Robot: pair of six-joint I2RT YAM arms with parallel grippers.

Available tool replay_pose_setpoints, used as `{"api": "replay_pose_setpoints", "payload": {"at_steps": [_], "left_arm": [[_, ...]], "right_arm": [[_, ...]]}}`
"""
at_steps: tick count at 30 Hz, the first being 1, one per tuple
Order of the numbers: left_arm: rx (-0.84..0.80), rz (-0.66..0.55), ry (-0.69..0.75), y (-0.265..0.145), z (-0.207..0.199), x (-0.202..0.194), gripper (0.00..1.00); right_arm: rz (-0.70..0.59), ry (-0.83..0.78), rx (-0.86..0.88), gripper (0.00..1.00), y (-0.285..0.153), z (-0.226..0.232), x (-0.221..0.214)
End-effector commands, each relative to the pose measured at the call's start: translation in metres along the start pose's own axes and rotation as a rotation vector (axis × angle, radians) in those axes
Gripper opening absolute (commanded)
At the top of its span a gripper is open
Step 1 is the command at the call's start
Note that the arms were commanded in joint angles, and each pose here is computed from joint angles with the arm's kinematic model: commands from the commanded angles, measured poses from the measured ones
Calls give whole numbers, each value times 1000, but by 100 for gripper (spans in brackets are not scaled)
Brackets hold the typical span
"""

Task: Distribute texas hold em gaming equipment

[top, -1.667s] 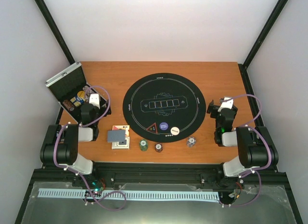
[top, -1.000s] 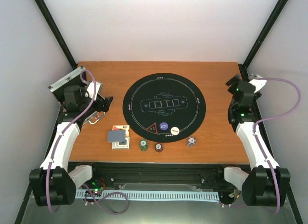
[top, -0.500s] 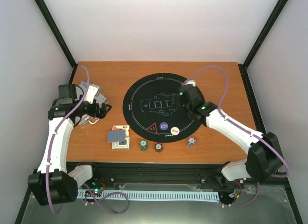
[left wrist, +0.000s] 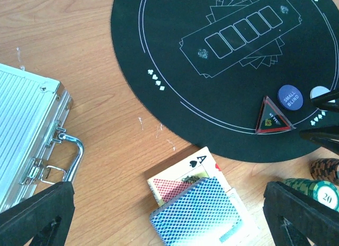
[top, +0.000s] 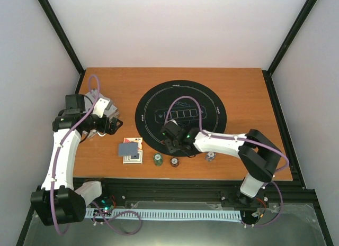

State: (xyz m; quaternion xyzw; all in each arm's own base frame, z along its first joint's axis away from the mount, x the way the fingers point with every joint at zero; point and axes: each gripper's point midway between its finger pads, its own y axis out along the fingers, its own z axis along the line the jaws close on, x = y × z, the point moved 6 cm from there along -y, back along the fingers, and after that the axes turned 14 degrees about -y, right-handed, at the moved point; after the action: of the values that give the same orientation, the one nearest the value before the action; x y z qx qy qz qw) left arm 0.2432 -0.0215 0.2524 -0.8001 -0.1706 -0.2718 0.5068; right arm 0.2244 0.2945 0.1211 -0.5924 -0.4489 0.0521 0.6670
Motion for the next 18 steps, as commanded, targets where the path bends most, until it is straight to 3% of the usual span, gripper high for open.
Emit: {"api": "replay_pose_setpoints", "payload": {"at_steps": [1, 9, 18], "left_arm": [[47, 6, 21, -6, 4, 3, 100], [192, 77, 8, 7, 34, -2, 100], [173, 59, -17, 9, 32, -10, 100]], "right_arm": [[38, -13, 47, 57, 13, 11, -2], [89, -39, 96, 48, 38, 22, -6], [106, -34, 106, 36, 58, 15, -3]]}}
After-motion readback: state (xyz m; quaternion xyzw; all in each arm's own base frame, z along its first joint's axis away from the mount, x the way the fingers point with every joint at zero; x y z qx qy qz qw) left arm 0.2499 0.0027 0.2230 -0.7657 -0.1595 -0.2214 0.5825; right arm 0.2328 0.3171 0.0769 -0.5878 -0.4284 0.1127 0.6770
